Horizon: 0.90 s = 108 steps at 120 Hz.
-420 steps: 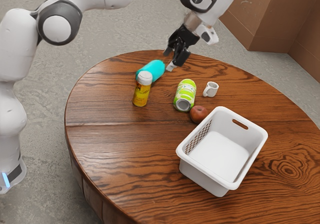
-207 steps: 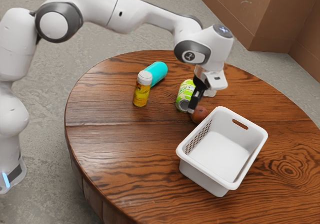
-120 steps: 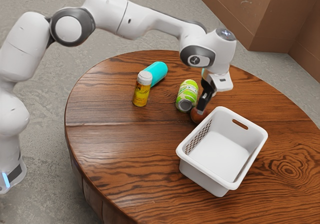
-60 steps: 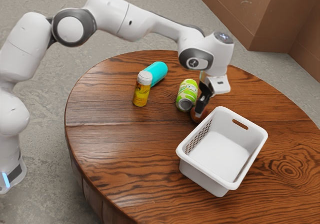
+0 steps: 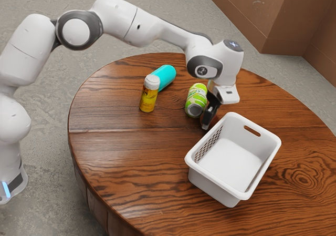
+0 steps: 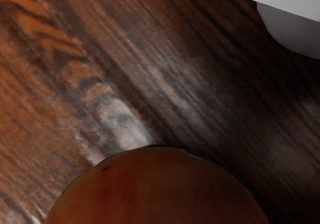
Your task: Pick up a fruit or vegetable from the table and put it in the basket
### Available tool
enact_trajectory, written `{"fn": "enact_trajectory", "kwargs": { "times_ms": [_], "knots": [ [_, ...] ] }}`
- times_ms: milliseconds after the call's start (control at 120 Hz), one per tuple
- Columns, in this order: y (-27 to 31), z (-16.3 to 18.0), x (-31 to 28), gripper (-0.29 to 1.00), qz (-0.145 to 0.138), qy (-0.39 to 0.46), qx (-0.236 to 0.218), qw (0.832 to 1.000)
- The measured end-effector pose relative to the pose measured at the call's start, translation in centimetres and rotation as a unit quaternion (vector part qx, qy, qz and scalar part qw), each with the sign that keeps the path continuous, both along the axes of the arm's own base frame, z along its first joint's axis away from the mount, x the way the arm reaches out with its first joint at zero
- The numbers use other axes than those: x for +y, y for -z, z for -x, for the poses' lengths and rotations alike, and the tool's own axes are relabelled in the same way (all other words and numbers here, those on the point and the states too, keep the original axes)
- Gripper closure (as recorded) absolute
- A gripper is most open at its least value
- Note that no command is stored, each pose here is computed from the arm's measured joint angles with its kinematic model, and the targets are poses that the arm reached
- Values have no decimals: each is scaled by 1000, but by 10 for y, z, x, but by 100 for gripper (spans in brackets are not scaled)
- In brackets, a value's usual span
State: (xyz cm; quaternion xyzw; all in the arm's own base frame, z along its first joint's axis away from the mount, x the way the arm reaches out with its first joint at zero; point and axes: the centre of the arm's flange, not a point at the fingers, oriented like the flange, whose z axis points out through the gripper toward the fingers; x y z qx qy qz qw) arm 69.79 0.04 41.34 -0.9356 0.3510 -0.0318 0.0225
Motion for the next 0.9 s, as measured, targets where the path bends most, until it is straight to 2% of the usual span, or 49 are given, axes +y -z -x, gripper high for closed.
{"fn": "enact_trajectory", "kwargs": {
  "times_ms": [117,250,383,683,900],
  "knots": [
    [0,0,0,0,0,0,0,1000],
    [0,0,-1,22,0,1,0,1000],
    [0,0,-1,28,-2,1,-1,1000],
    [-24,-1,-4,27,-13,3,-23,1000],
    [-76,4,-18,30,-41,14,-67,997]
  ]
}}
